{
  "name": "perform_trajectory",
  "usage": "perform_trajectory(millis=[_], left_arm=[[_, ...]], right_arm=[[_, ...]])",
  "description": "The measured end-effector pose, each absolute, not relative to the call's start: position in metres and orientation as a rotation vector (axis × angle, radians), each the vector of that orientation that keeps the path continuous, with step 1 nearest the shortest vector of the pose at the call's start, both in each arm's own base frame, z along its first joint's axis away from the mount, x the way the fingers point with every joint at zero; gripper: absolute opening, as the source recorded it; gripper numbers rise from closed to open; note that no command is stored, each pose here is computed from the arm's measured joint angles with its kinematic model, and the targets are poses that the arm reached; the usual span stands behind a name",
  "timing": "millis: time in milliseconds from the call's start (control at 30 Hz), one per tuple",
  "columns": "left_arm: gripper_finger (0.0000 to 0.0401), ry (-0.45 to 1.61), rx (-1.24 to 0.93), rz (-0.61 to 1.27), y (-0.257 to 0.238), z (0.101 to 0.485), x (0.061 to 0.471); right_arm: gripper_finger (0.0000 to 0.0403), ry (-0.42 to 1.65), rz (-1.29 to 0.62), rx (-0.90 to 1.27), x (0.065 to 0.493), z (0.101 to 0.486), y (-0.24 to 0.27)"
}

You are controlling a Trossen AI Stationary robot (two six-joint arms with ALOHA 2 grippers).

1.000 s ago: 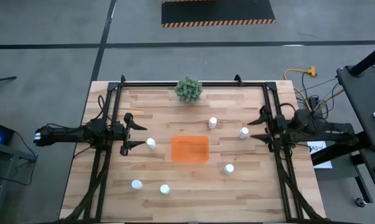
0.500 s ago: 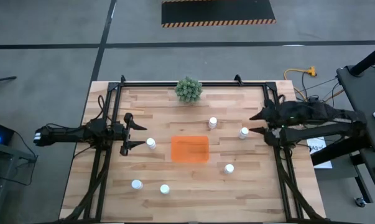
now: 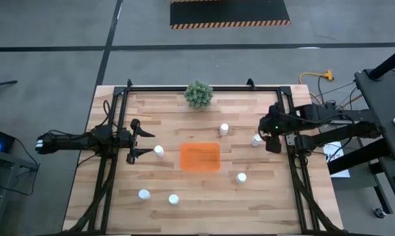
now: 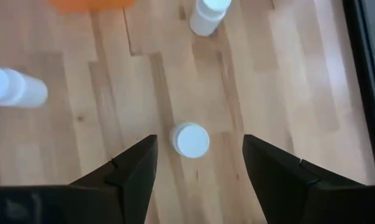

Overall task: Pick and place pill bottles into a basket
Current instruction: Put the white medicine bottle into the orange bin

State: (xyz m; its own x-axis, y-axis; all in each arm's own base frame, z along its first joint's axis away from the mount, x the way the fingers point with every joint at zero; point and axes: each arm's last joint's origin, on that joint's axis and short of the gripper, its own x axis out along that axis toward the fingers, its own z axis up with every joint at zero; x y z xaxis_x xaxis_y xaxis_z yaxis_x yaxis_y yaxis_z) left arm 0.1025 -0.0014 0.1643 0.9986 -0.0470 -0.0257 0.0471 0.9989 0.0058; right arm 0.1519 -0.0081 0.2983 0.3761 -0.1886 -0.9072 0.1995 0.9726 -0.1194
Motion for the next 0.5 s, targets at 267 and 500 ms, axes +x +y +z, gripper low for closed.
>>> perform_trajectory(millis=[267,500], left_arm=[[0.0265,0.025,0.006,-0.047,-0.001,0.164,0.102],[0.0265,0.025,0.006,-0.047,-0.001,0.164,0.102]], right_arm=[[0.0226,1.223,-0.255,0.002,0.155,0.278,-0.017],[0.0226,1.225,-0.206,0.044,0.157,0.263,-0.026]])
